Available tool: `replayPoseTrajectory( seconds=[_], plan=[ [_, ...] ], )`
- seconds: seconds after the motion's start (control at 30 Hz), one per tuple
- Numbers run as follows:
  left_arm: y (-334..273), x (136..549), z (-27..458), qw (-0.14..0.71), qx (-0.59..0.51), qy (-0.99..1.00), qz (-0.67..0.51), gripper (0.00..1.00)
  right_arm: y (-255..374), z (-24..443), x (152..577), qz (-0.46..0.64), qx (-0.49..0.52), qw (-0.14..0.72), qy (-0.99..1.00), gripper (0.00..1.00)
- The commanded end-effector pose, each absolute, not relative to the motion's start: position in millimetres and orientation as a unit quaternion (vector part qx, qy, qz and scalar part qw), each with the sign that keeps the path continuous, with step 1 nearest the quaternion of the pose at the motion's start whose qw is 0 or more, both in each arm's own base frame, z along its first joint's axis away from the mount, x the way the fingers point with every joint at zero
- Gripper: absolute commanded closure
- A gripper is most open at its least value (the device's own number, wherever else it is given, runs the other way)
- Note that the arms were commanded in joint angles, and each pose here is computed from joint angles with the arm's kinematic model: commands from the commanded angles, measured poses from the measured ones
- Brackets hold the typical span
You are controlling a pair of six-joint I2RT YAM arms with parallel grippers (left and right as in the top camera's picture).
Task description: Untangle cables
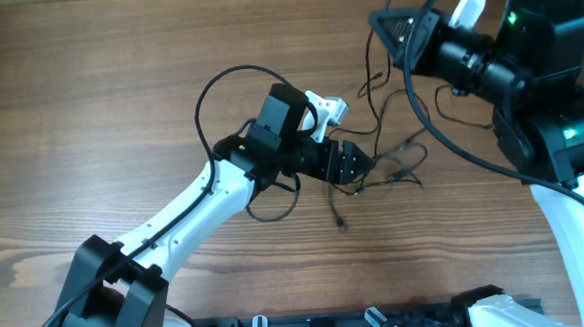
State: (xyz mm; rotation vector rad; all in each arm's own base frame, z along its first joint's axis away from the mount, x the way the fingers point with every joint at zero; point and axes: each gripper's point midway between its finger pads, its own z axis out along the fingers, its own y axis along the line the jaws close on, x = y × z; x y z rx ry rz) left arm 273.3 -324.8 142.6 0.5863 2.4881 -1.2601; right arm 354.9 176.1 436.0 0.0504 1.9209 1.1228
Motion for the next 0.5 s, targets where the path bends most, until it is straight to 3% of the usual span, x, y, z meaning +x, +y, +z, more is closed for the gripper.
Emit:
replayPoseTrajectory(
  seconds=[0.0, 0.17, 0.4, 0.47],
  plan=[
    [-328, 272, 141, 0.142, 0.212, 0.861, -0.441, 0.18, 184, 472, 349, 0.500, 0.006, 0.457, 0.736, 0.95],
    [-336, 269, 156, 0.147, 0.231, 0.836, -0.476, 0.22, 181, 467, 360, 0.491, 0.028, 0.461, 0.738, 0.95],
    [-354, 294, 205, 0.238, 0.239, 0.781, -0.526, 0.21, 190, 452, 359, 0.510, 0.034, 0.414, 0.753, 0.95],
    [-357, 298, 216, 0.261, 0.247, 0.766, -0.534, 0.36, 192, 452, 357, 0.514, 0.029, 0.410, 0.753, 0.95]
  ],
)
